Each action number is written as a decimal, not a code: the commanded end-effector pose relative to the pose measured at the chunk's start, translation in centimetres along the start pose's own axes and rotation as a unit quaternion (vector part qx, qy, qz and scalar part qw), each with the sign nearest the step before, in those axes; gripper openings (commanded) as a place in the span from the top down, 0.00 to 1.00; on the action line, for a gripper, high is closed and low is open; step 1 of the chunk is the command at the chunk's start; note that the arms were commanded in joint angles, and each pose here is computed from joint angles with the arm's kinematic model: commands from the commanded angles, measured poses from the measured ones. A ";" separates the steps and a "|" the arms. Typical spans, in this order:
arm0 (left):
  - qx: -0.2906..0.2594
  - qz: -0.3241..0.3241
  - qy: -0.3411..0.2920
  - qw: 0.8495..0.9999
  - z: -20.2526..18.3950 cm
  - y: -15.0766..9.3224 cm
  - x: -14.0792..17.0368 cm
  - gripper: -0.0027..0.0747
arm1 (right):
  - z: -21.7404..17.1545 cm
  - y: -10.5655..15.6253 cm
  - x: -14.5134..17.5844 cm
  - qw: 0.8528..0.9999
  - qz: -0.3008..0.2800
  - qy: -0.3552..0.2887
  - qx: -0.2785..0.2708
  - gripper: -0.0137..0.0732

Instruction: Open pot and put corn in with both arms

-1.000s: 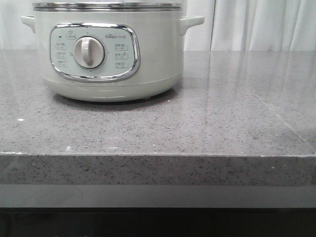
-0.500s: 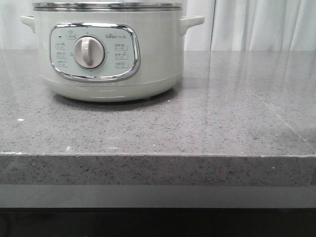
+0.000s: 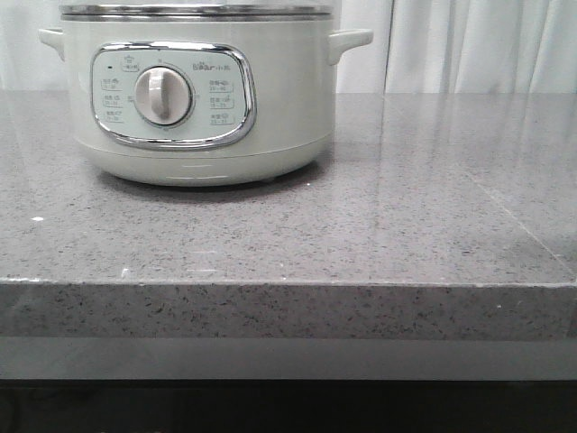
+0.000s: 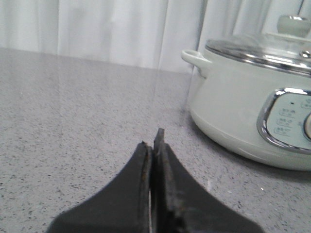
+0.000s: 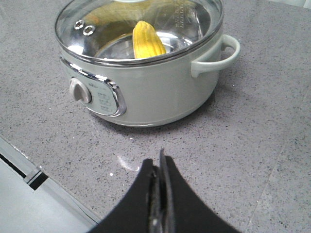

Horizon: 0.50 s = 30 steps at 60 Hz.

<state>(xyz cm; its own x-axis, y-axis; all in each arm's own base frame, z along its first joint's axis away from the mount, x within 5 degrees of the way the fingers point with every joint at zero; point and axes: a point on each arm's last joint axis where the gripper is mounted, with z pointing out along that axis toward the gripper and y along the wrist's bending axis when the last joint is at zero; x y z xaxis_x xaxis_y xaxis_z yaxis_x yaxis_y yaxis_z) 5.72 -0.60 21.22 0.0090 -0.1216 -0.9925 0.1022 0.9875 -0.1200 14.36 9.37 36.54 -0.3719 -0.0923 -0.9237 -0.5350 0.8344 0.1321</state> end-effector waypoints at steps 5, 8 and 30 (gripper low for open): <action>-0.001 -0.006 -0.095 0.995 -0.4 0.1 -0.8 0.99 | -0.5 0.1 -1.4 0.999 0.002 -0.048 -0.002 0.98; 0.000 -0.006 -0.098 0.995 -0.4 0.1 -0.7 0.99 | -0.5 0.1 -1.4 0.999 0.002 -0.048 -0.002 0.98; -0.014 -0.004 -0.107 0.994 -0.4 0.3 -0.9 0.99 | -0.5 0.1 -1.4 0.999 0.002 -0.046 -0.002 0.98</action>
<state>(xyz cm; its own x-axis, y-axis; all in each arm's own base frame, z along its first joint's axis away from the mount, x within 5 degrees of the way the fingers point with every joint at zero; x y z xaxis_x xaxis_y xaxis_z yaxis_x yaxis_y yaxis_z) 5.54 -0.29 21.58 0.1316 -0.1305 -0.9827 0.0728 0.9899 -0.1217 14.35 9.37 36.50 -0.3756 -0.0948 -0.9219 -0.5352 0.8343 0.1322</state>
